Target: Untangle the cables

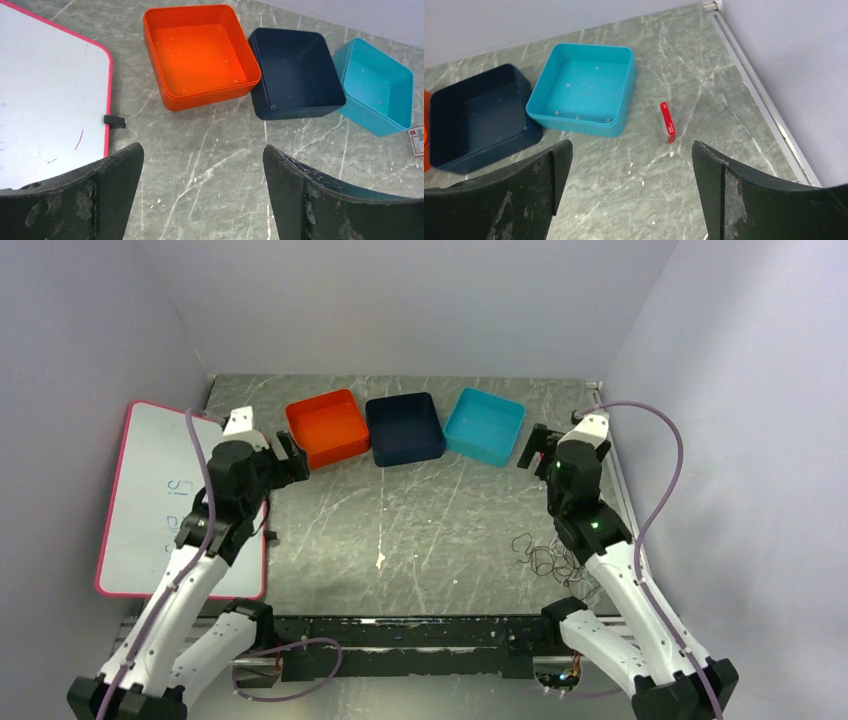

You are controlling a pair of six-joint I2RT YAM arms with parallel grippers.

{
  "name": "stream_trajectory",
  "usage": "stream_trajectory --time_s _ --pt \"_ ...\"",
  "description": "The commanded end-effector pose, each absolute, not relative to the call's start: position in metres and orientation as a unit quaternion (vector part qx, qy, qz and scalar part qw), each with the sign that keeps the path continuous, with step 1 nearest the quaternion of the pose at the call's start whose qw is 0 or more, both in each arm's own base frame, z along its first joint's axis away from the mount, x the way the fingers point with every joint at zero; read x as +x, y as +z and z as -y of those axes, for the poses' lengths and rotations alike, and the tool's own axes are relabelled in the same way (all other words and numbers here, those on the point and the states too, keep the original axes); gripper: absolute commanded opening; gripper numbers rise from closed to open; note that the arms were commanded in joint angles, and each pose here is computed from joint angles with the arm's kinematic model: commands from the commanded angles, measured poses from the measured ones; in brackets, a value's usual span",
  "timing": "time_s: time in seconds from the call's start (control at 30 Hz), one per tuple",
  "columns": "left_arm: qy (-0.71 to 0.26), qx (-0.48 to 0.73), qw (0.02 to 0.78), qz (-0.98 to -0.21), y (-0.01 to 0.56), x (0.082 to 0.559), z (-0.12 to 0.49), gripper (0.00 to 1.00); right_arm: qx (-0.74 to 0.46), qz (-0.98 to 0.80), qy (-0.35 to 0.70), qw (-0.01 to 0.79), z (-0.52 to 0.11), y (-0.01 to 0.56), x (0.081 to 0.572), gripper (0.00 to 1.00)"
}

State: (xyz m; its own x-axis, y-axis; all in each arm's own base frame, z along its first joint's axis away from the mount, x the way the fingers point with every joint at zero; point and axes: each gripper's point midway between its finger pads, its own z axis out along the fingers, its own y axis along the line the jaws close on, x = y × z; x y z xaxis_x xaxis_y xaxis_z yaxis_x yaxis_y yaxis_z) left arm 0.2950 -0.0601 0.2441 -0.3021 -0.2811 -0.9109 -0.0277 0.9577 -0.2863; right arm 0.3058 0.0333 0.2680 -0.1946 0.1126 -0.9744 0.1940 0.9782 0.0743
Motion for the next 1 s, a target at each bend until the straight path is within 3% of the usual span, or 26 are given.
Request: stream_trajectory --time_s 0.0,0.3,0.6,0.97 --pt "-0.083 -0.122 0.563 -0.813 0.249 0.308 0.057 0.95 0.154 -0.776 -0.030 0.611 -0.016 0.273 0.315 0.95" --pt "-0.057 -0.147 0.533 -0.831 0.244 0.324 0.056 0.99 0.300 -0.788 -0.059 0.534 0.020 0.250 0.307 0.99" --pt "-0.042 -0.150 0.530 -0.833 0.244 0.326 0.053 0.99 0.439 -0.780 -0.124 0.429 0.047 0.205 0.267 1.00" --pt "-0.071 -0.107 0.532 -0.837 0.253 0.333 0.071 1.00 0.516 -0.769 -0.205 0.317 0.073 0.137 0.215 1.00"
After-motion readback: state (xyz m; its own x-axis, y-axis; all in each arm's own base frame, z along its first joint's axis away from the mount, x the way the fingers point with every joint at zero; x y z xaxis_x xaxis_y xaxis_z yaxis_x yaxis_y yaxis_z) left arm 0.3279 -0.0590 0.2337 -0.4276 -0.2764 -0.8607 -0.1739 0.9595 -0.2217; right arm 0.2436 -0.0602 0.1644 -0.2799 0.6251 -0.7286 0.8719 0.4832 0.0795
